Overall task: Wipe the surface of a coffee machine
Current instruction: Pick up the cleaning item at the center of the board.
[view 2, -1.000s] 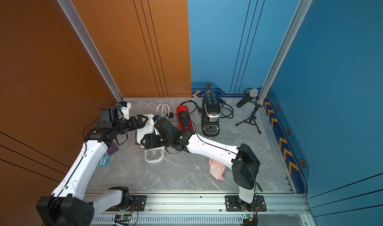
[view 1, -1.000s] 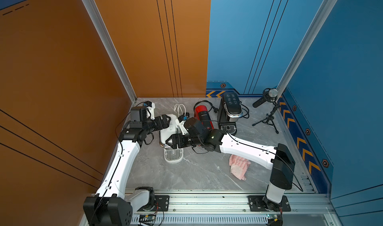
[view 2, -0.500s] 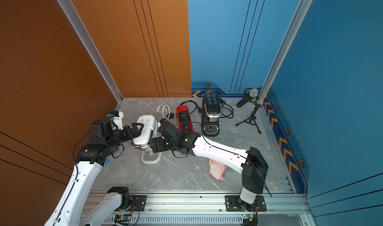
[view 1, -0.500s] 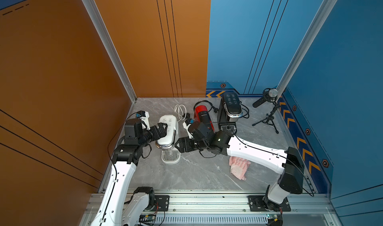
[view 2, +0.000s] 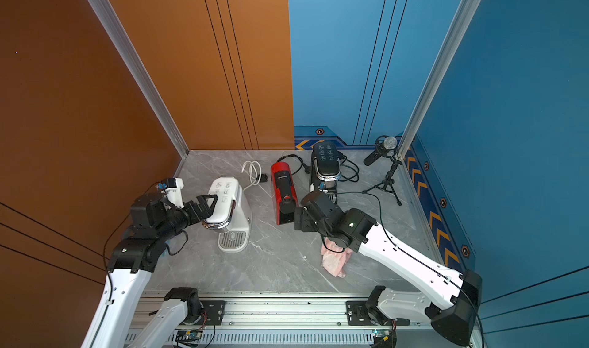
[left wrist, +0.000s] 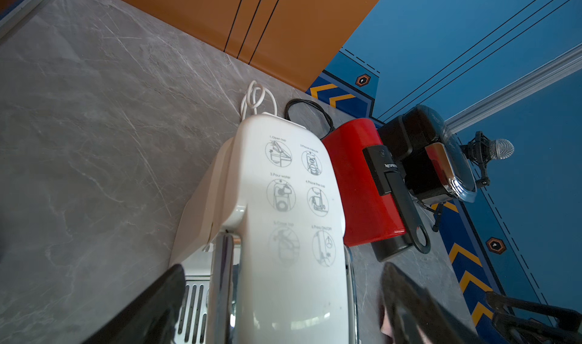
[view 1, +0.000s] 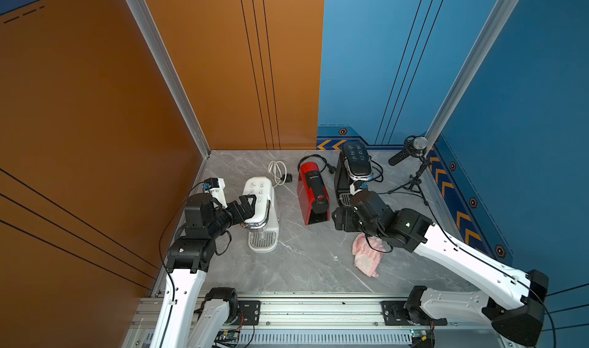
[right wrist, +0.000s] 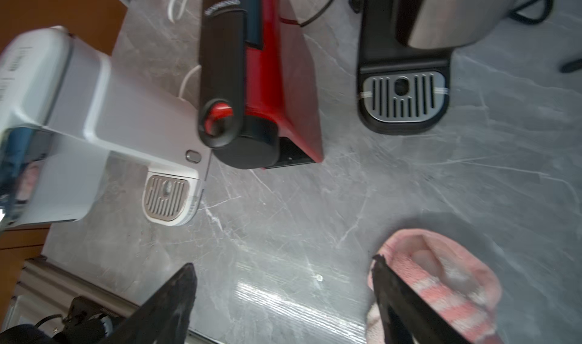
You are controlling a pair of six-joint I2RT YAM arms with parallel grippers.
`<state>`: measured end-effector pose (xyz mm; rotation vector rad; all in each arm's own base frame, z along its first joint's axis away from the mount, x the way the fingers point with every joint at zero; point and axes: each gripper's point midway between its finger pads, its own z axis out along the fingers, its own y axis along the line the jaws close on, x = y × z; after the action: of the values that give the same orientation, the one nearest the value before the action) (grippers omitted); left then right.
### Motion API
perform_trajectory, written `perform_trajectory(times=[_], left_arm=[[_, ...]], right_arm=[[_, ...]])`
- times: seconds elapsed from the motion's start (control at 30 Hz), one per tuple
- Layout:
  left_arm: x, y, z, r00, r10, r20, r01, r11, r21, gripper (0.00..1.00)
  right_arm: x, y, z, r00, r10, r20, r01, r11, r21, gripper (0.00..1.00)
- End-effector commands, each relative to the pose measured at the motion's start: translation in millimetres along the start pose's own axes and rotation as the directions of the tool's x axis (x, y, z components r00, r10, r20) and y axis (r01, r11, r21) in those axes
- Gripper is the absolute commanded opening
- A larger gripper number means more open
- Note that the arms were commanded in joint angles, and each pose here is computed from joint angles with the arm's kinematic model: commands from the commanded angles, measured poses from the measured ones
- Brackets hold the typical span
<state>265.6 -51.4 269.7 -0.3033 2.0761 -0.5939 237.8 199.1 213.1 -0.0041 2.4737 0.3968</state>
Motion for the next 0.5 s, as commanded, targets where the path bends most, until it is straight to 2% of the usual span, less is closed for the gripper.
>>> perform_trajectory(times=[0.0,0.1,0.2,0.47], left_arm=[[23,-1,2,0.997,-0.020,-0.072,0.023,0.999,0.032,0.97],[29,-2,2,0.996,0.001,-0.091,0.003,0.999,0.047,0.97],[33,-6,1,0.995,0.008,-0.099,-0.002,0.998,0.068,0.97],[47,-10,9,0.987,-0.001,-0.159,0.015,0.996,0.089,0.97]], right_arm=[[46,-64,10,0.988,0.102,-0.115,-0.085,0.985,0.149,0.89],[71,-90,20,0.973,0.160,-0.165,-0.126,0.973,0.194,0.90],[87,-98,29,0.963,0.173,-0.208,-0.125,0.967,0.223,0.91],[123,-131,65,0.930,0.170,-0.327,-0.035,0.924,0.382,0.90]])
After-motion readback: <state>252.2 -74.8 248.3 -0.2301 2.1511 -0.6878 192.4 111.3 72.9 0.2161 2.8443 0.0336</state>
